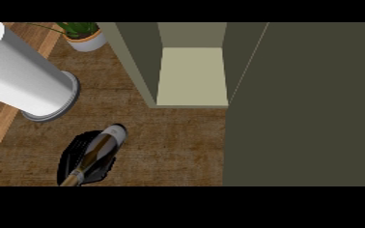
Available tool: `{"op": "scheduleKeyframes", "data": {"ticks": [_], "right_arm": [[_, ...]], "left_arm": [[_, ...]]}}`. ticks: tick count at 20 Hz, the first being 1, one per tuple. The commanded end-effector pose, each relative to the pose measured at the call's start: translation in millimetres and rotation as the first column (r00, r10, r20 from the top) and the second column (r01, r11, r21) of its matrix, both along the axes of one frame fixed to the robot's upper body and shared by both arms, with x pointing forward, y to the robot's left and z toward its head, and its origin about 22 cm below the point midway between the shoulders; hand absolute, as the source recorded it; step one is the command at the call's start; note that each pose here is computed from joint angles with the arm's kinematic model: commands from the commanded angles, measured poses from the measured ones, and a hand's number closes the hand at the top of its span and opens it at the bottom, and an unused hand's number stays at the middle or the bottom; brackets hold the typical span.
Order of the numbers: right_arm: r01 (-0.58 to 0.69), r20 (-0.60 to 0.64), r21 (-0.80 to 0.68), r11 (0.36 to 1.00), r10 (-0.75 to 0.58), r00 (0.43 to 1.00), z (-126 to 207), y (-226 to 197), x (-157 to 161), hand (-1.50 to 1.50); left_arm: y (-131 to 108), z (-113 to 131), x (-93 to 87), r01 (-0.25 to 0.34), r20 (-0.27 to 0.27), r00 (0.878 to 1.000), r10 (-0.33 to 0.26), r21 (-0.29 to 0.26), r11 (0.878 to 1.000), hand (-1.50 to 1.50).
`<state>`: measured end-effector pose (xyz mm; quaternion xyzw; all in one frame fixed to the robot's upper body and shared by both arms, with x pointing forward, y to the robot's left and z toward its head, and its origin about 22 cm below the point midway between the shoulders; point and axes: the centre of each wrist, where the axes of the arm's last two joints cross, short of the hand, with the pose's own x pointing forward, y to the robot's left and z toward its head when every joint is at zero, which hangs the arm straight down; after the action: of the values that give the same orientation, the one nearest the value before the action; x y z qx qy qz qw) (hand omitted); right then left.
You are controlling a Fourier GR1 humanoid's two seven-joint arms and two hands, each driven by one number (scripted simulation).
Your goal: Pick up the wine, place it into the cabinet and close the cabinet
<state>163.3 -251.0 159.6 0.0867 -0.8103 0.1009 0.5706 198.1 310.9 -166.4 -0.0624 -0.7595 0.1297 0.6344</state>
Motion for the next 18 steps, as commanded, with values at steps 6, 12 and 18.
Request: {"op": "scheduleKeyframes", "data": {"ticks": [6,12,18], "right_arm": [[0.013,-0.008,0.008,1.0,-0.013,1.0,-13,9,18,-1.5],[-0.01,0.006,0.011,1.0,0.009,1.0,-1,12,-8,-1.5],[-0.016,-0.019,0.002,1.0,0.016,1.0,-8,19,23,-1.5]], "left_arm": [[-54,10,-29.5,0.159,0.074,0.986,-0.151,-0.118,0.98,1.5],[-60,69,-39.7,0.182,0.072,0.982,-0.175,-0.114,0.977,1.5],[-84,132,-28.6,0.209,0.088,0.976,-0.199,-0.13,0.969,1.5]]}}
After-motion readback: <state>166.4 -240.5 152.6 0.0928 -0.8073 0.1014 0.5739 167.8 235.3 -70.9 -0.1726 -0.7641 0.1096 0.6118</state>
